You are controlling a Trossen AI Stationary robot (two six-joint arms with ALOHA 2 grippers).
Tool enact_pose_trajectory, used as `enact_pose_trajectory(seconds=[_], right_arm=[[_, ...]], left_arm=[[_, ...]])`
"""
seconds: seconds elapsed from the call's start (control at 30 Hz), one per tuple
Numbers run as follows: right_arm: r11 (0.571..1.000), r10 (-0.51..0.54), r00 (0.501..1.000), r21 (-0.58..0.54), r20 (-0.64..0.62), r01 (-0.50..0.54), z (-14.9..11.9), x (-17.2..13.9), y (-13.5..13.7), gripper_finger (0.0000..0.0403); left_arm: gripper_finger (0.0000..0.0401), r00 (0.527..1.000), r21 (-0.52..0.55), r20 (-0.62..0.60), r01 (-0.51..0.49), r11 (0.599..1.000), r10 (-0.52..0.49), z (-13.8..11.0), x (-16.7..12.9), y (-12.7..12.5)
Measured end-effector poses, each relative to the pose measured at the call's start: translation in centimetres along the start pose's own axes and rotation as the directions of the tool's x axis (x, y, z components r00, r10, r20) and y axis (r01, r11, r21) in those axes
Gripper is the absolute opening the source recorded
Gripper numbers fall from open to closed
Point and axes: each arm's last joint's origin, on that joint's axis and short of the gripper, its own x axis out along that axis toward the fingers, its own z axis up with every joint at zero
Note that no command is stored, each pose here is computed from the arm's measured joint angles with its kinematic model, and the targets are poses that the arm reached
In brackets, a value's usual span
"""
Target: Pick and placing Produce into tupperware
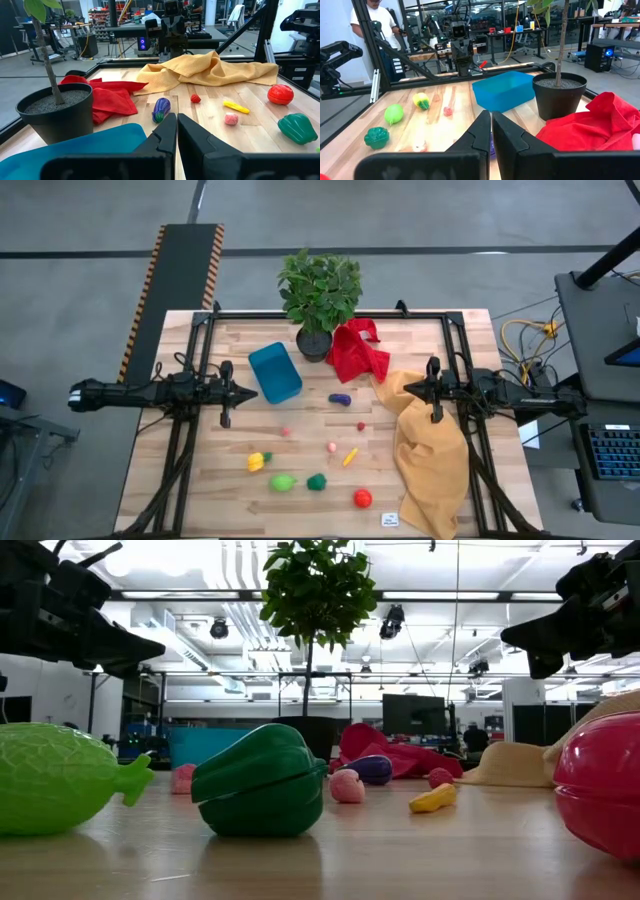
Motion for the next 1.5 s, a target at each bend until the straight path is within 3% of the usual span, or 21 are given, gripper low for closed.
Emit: enact_pose_trajectory(seconds=[0.73, 1.13, 1.37, 1.5], right_arm=[[1.0, -0.001, 1.0, -0.011, 0.001, 0.001, 0.0, 0.0, 0.0, 0.0009], [0.998, 0.004, 0.999, 0.059, 0.04, -0.006, 0.4, 0.0, 0.0, 0.0009], [1.0, 0.029, 0.955, -0.006, 0.294, -0.028, 2.8, -0.4, 0.3, 0.0019], [0.998, 0.043, 0.929, -0.065, 0.368, -0.02, 4.0, -0.7, 0.4, 0.0061]], left_arm=[[0.0, 1.0, 0.0, 0.0, 0.0, 1.0, 0.0, 0.0, 0.0, 0.0], [0.0, 1.0, -0.001, 0.027, -0.003, 1.0, 0.003, 0.3, 0.0, 0.0], [0.0, 0.947, 0.018, 0.318, -0.063, 0.998, 0.054, 3.1, -0.4, 0.3], [0.0011, 0.926, 0.087, 0.372, -0.1, 0.991, 0.06, 3.9, -0.5, 0.3]])
